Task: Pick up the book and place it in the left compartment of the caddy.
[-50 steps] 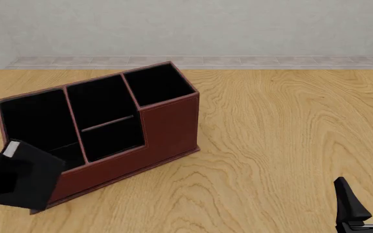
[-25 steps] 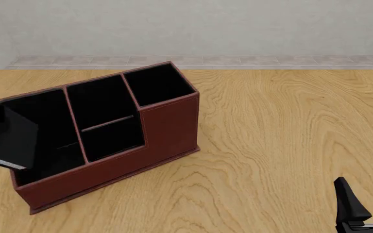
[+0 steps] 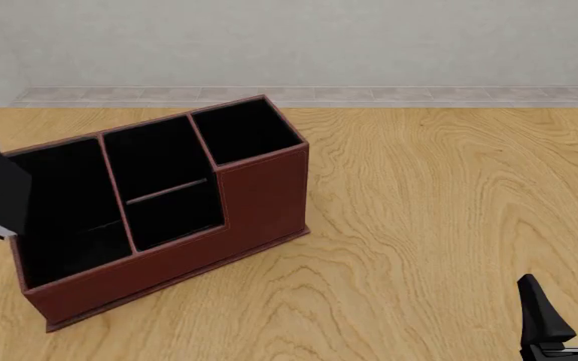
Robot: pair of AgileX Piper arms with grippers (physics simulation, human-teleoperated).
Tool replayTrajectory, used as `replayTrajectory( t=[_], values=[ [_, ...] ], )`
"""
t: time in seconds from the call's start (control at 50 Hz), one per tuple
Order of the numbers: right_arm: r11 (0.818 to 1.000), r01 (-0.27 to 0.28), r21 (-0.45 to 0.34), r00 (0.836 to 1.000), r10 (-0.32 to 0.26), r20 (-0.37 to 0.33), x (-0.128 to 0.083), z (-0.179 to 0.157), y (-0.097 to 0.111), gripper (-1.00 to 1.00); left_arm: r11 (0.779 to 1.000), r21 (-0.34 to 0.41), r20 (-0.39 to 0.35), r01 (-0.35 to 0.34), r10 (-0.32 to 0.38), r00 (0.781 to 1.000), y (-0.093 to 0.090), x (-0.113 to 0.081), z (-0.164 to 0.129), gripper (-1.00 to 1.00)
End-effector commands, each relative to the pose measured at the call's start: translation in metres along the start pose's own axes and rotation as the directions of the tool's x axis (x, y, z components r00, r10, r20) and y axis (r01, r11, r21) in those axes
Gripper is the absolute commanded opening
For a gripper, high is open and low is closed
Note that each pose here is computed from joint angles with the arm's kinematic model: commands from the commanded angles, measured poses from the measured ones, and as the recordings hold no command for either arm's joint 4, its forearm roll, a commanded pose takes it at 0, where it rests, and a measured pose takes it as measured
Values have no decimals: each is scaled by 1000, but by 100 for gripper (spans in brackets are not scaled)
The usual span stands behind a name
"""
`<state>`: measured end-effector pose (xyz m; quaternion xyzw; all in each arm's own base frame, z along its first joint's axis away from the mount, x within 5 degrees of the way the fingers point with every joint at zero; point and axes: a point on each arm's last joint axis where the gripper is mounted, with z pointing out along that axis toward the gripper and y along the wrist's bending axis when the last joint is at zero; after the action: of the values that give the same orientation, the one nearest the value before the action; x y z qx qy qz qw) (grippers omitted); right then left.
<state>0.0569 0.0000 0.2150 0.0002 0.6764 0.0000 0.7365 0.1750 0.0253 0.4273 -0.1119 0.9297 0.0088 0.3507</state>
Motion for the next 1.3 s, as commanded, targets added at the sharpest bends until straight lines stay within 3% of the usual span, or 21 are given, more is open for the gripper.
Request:
replayTrajectory(
  t=[0.02, 0.28, 0.62, 0.86, 1.3],
  values=[
    [1000, 0, 0, 1000, 0, 1, 0, 0, 0, 100, 1000, -7, -19, -23, 23, 1000, 1, -7, 10, -100],
    [1000, 0, 0, 1000, 0, 1, 0, 0, 0, 100, 999, 20, -28, -44, 44, 999, -7, -2, 30, -100],
    [1000, 0, 0, 1000, 0, 1, 0, 0, 0, 100, 1000, 6, -8, -17, 17, 1000, -4, -25, 52, -100],
    [1000, 0, 0, 1000, 0, 1, 0, 0, 0, 100, 1000, 0, -34, -31, 31, 999, -3, -21, 81, -100],
    [1000, 0, 0, 1000, 0, 1, 0, 0, 0, 100, 999, -21, -24, -27, 26, 999, 5, -35, 119, -100]
  ],
)
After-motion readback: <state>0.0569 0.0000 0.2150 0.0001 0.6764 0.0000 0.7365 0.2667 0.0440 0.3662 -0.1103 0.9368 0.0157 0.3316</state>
